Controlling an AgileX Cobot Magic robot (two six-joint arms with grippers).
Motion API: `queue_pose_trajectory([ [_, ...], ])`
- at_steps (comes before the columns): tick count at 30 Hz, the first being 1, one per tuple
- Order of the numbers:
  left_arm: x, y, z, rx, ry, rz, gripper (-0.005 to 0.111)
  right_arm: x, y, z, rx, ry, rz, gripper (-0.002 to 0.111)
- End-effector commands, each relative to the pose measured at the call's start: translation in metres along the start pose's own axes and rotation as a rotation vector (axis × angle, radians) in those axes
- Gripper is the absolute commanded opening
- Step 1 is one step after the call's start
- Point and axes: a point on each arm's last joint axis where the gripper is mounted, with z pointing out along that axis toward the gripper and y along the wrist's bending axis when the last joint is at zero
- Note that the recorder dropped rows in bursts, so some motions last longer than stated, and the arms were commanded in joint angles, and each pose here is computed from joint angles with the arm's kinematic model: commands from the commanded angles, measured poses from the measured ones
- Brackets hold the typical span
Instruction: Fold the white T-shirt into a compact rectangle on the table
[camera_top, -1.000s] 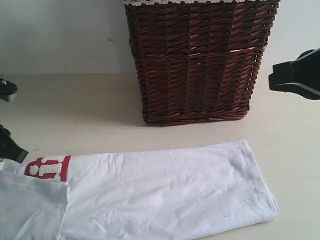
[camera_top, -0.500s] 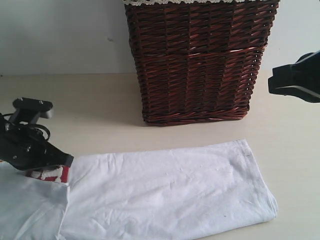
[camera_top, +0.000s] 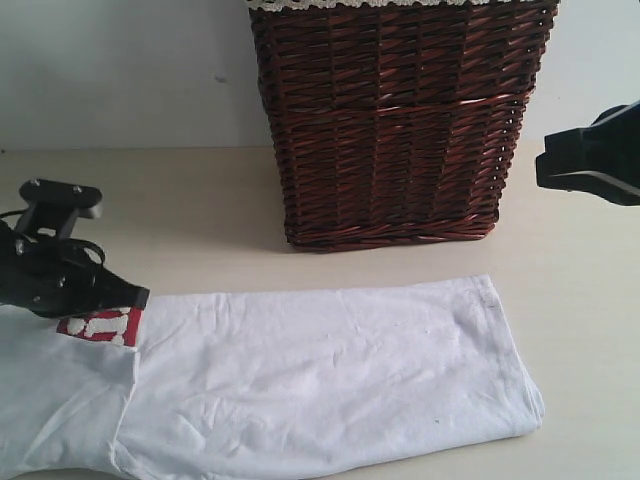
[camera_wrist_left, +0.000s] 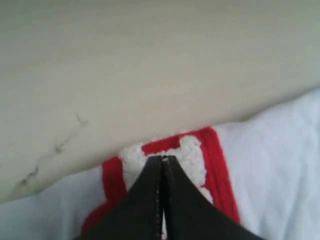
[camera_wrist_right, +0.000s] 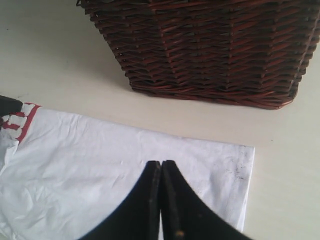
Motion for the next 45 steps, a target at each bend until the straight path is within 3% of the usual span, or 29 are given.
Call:
queue_pose_trajectory([
  [1, -0.016, -0.015, -0.03, 0.023, -0.118, 0.019, 0.0, 0.0, -0.001, -0.001, 0.003, -0.009, -0.003, 0.0],
  [8, -0.008, -0.105, -0.024, 0.154, -0.189, 0.298, 0.0, 0.0, -0.001, -0.001, 0.002, -0.007, -0.004, 0.0],
  [13, 0.002, -0.159, 0.007, 0.246, -0.074, 0.412, 0.0, 0.001, -0.001, -0.001, 0.002, -0.005, -0.004, 0.0],
  [16, 0.001, -0.173, 0.027, 0.275, 0.017, 0.435, 0.0, 0.001, -0.001, -0.001, 0.002, -0.005, -0.004, 0.0],
  [21, 0.003, -0.181, 0.051, 0.289, 0.107, 0.436, 0.0, 0.001, -0.001, -0.001, 0.002, -0.005, -0.004, 0.0],
  [26, -0.003, -0.182, 0.045, 0.296, 0.101, 0.487, 0.0, 0.001, 0.0, -0.001, -0.001, -0.006, 0.0, 0.0],
  [30, -0.025, -0.173, 0.008, 0.297, 0.119, 0.6, 0.0, 0.001, 0.0, -0.001, -0.001, -0.006, 0.0, 0.0],
  [34, -0.054, -0.145, -0.038, 0.277, 0.053, 0.468, 0.0, 0.001, 0.0, -0.001, -0.003, -0.007, 0.003, 0.0],
  [37, -0.072, -0.11, -0.065, 0.236, 0.016, 0.298, 0.009, 0.001, 0.0, -0.001, -0.003, -0.004, 0.003, 0.0],
  [40, -0.077, -0.065, -0.08, 0.183, 0.066, 0.111, 0.029, 0.001, 0.0, -0.001, -0.003, 0.0, 0.001, 0.0],
  [43, -0.068, -0.015, -0.08, 0.122, 0.173, -0.055, 0.052, 0.001, 0.0, -0.001, -0.003, 0.0, 0.001, 0.0],
  [45, -0.056, 0.014, -0.077, 0.085, 0.225, -0.134, 0.06, 0.001, 0.0, -0.001, -0.004, 0.002, 0.001, 0.0],
])
